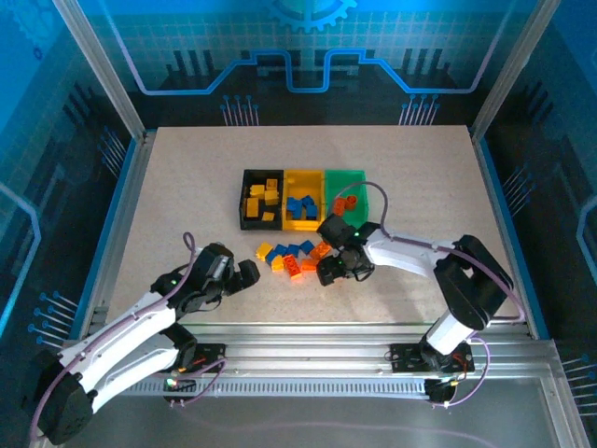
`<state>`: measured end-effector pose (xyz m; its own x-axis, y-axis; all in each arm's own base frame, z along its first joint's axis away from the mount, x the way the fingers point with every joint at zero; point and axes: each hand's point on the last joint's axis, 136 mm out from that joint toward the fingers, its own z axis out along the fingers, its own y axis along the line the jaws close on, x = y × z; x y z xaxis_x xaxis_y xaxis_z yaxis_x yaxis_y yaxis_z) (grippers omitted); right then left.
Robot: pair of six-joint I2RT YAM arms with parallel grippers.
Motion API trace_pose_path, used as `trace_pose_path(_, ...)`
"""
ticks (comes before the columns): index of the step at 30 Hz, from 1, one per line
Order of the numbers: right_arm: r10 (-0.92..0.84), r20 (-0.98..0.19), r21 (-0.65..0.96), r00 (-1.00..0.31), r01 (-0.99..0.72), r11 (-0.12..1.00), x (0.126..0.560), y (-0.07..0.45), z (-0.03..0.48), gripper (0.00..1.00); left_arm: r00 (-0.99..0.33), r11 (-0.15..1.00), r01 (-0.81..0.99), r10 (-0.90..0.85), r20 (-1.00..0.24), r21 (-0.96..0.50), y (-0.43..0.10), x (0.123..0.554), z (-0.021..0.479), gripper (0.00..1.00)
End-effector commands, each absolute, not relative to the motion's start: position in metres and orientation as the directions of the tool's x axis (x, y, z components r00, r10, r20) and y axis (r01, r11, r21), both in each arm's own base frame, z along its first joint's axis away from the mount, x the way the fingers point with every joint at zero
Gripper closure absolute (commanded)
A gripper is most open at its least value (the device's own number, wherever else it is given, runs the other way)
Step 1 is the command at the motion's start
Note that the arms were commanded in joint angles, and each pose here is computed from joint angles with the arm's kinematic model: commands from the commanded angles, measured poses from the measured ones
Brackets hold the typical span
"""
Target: Sort the legos into containers by color
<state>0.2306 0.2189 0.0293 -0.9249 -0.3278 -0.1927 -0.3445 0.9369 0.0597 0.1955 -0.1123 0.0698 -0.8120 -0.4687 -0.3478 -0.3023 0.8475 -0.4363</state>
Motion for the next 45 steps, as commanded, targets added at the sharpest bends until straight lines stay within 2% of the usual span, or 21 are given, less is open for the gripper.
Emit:
trace_pose_path(1, -0.352, -0.22, 0.02, -0.91, -0.365, 0.931, 0.244, 0.228, 0.027, 0.14, -0.81, 0.839, -0.311, -0.48, -0.338, -0.447, -0.113, 0.196, 0.069, 0.01)
trace_pose_path(7, -0.353, -0.2, -0.032, -0.914, -0.354, 0.935, 0.251, 0.223, 0.014, 0.13, -0.809, 0.839, -0.311, -0.48, -0.339, -0.446, -0.112, 0.196, 0.068, 0.01)
trace_pose_path(10, -0.347, -0.189, -0.013, -0.918, -0.351, 0.936, 0.253, 0.224, 0.008, 0.15, -0.81, 0.841, -0.309, -0.478, -0.341, -0.445, -0.112, 0.196, 0.068, 0.01)
trace_pose_path(20, -0.334, -0.223, 0.011, -0.916, -0.345, 0.939, 0.249, 0.216, 0.025, 0.39, -0.811, 0.841, -0.31, -0.477, -0.337, -0.444, -0.112, 0.195, 0.067, 0.01)
trace_pose_path(25, -0.308, -0.306, 0.031, -0.901, -0.333, 0.942, 0.251, 0.208, 0.068, 0.42, -0.811, 0.838, -0.309, -0.479, -0.336, -0.45, -0.113, 0.195, 0.068, 0.01)
trace_pose_path(30, -0.177, -0.462, 0.089, -0.869, -0.244, 0.966, 0.295, 0.194, 0.137, 0.41, -0.809, 0.834, -0.307, -0.483, -0.336, -0.459, -0.114, 0.196, 0.069, 0.01)
trace_pose_path(33, -0.094, -0.501, 0.117, -0.861, -0.174, 0.978, 0.331, 0.189, 0.157, 0.41, -0.807, 0.832, -0.305, -0.484, -0.338, -0.463, -0.114, 0.195, 0.071, 0.01)
trace_pose_path(40, 0.073, -0.474, 0.122, -0.877, 0.017, 0.992, 0.41, 0.179, 0.142, 0.39, -0.809, 0.838, -0.293, -0.474, -0.347, -0.461, -0.113, 0.194, 0.077, 0.01)
trace_pose_path(45, 0.119, -0.438, 0.134, -0.891, 0.066, 0.989, 0.449, 0.182, 0.124, 0.37, -0.813, 0.842, -0.282, -0.464, -0.351, -0.459, -0.112, 0.193, 0.08, 0.01)
